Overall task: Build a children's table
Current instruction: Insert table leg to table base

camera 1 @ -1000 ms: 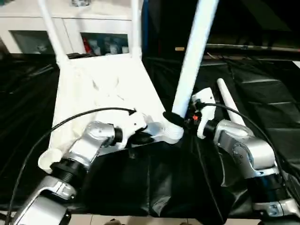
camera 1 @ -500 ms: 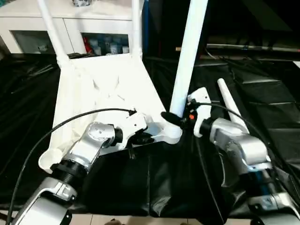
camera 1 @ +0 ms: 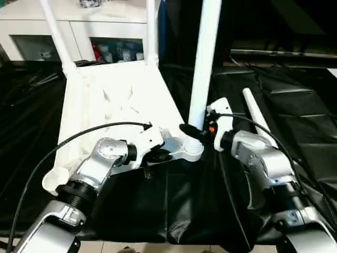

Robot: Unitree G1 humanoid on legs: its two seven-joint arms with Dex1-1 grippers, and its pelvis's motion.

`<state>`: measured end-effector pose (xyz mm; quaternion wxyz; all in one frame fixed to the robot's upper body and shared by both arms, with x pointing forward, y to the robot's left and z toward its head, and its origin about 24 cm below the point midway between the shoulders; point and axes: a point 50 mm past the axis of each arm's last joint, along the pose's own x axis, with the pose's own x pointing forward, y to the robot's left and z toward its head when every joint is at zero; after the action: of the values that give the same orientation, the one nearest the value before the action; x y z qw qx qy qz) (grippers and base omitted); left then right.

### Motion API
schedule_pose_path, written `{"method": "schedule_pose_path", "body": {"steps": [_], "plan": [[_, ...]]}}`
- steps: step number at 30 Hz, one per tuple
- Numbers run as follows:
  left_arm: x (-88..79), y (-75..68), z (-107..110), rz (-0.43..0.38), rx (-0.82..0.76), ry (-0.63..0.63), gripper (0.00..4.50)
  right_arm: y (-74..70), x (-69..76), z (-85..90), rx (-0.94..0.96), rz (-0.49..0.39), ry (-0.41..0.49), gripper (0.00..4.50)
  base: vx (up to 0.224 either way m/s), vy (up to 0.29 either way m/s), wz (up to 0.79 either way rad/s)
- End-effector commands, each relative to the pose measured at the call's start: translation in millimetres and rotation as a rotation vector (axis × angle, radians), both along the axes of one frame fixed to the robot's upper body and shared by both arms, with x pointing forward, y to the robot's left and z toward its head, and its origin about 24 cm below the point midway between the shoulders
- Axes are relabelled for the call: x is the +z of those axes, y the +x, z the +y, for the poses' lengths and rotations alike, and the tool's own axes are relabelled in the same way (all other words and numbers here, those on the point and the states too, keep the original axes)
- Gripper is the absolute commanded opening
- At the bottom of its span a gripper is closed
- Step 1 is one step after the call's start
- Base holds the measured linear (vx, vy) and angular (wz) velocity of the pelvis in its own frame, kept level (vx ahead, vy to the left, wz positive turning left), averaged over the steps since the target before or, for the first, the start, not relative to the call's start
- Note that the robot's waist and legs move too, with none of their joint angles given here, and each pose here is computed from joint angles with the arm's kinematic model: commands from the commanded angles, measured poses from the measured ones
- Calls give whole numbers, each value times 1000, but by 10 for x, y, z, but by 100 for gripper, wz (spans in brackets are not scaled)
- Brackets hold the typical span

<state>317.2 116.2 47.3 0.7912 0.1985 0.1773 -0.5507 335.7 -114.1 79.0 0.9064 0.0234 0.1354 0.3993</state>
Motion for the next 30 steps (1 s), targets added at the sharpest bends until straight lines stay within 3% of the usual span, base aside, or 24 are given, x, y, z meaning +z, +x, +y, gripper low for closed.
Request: {"method": "schedule_pose_path", "body": {"steps": [1, 7, 15, 25, 30], "plan": [[-36, -28, -49, 9, -6, -49, 0, -6, -148, -58, -40, 55, -16, 189, 0, 0, 0], [-10, -14, -55, 6, -9, -50, 0, -68, -329, -182, -157, 108, 81, 189, 0, 0, 0], [8, 6, -58, 1, -11, -47, 0, -152, -492, -275, -275, 103, 150, 189, 0, 0, 0], [58, 63, -43, -14, -3, -44, 0, -358, -646, -215, -323, -47, 137, 189, 0, 0, 0], [59, 65, -28, -13, -4, -40, 0, -383, -657, -216, -365, -85, 162, 188, 0, 0, 0]]}}
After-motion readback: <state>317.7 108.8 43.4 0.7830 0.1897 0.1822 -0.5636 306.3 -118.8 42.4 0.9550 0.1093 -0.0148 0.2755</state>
